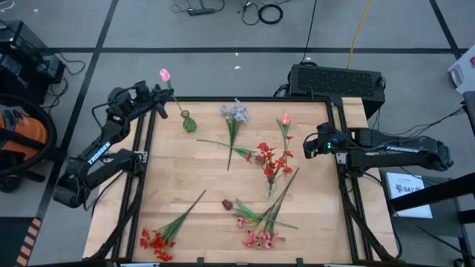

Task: Sort flowers into vase by color
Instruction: Put the bottom pink flower into the green vase

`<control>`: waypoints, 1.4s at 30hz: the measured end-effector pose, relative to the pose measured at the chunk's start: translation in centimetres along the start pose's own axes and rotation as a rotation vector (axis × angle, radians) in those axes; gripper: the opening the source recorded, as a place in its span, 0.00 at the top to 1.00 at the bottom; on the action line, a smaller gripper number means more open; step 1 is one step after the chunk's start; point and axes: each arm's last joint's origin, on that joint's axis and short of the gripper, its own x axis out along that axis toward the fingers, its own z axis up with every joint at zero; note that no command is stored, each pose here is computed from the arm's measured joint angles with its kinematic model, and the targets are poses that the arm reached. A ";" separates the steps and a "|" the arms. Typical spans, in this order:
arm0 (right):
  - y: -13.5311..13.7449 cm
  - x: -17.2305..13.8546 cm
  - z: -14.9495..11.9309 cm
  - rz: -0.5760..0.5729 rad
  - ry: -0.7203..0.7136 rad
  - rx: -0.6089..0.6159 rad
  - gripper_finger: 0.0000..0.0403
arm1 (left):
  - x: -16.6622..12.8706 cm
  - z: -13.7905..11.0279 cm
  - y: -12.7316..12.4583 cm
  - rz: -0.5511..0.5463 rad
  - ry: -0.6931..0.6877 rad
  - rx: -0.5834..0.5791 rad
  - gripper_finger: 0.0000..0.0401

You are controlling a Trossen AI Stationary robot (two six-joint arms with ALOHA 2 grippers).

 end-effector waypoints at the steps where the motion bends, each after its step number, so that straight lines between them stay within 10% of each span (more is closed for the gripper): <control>1: 0.0 0.0 0.0 -0.001 0.000 0.000 1.00 | 0.1 -0.2 -0.1 -0.005 0.007 0.009 1.00; 27: 0.2 0.4 0.0 -0.022 0.014 -0.014 1.00 | 2.4 -2.2 0.0 0.012 0.115 0.006 0.64; 42: 0.3 0.4 0.1 -0.015 -0.006 -0.010 1.00 | 0.1 2.1 -1.4 0.172 0.184 0.038 0.62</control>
